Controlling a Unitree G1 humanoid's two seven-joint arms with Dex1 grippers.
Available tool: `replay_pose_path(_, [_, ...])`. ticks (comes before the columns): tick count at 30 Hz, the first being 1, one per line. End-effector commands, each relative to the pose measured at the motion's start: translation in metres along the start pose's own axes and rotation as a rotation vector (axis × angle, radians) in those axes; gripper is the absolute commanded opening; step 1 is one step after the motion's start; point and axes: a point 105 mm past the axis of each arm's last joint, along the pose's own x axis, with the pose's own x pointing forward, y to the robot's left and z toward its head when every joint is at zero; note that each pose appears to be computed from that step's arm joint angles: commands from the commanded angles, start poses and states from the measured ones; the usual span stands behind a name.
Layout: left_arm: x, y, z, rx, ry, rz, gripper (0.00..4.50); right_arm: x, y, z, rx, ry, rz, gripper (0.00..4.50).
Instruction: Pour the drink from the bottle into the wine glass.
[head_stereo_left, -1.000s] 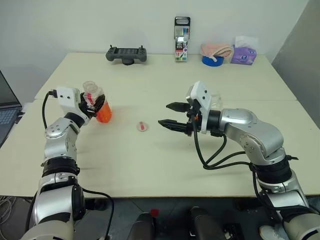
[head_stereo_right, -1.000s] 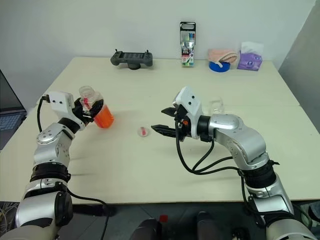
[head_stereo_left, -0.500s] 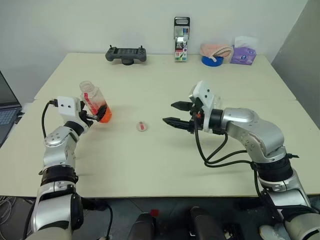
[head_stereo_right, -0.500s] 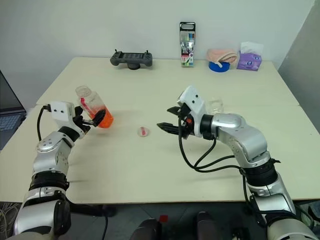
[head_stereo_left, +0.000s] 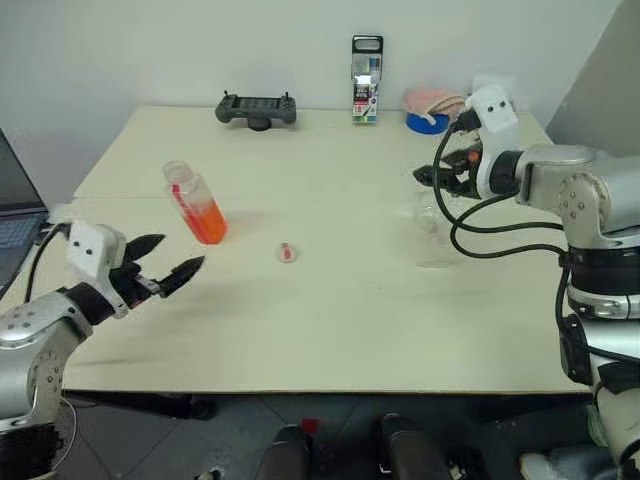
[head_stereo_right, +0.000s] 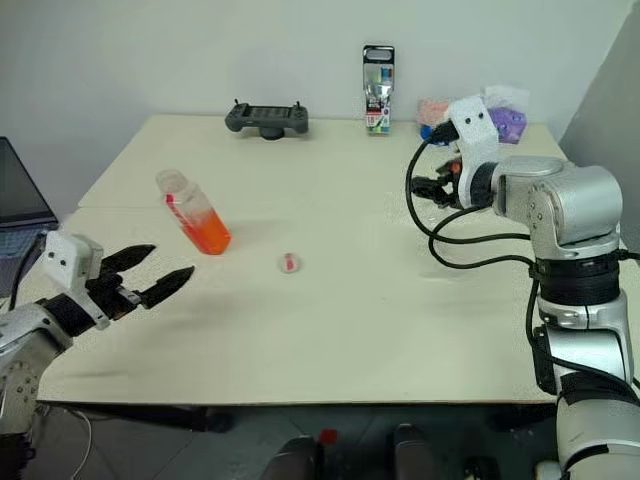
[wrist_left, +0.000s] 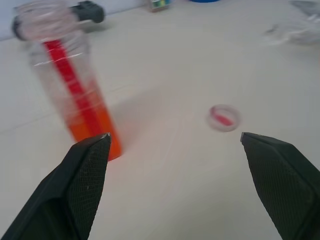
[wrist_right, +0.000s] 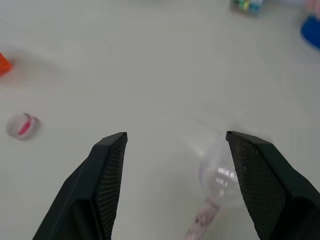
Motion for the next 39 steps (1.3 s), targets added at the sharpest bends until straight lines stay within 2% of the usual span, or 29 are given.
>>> replay_pose_path(1, [0.026,-0.043,0.013,0.047,-0.014,-0.188,4.45,0.005,-0.021,-0.013,0.098,0.131,-0.091,3.35])
replay_pose_path(5, [0.061,-0.079,0.009,0.011,-0.068,-0.286,4.45,0.017,-0.023,-0.017,0.241,0.254,-0.050,3.35])
replay_pose_path(8, [0.073,-0.097,0.008,-0.020,-0.104,-0.328,4.45,0.023,-0.020,-0.014,0.276,0.308,-0.022,3.35])
replay_pose_path(13, [0.079,-0.114,0.005,-0.042,-0.126,-0.359,4.45,0.030,-0.016,-0.019,0.302,0.374,0.009,3.35])
replay_pose_path(17, [0.076,-0.119,0.002,-0.050,-0.134,-0.358,4.45,0.048,-0.008,-0.038,0.282,0.433,0.011,3.35])
replay_pose_path(22, [0.072,-0.122,0.003,-0.047,-0.139,-0.348,4.45,0.059,-0.012,-0.051,0.256,0.439,-0.027,3.35])
replay_pose_path(25, [0.068,-0.122,0.001,-0.044,-0.132,-0.334,4.50,0.064,-0.016,-0.054,0.241,0.414,-0.058,2.76])
replay_pose_path(32, [0.066,-0.121,-0.004,-0.046,-0.118,-0.318,4.50,0.066,-0.022,-0.052,0.220,0.390,-0.095,0.26])
replay_pose_path(36, [0.067,-0.121,-0.006,-0.043,-0.109,-0.328,4.50,0.067,-0.017,-0.048,0.208,0.386,-0.067,0.15])
replay_pose_path(39, [0.065,-0.118,-0.006,-0.047,-0.106,-0.327,4.50,0.070,-0.004,-0.009,0.120,0.242,-0.008,0.15])
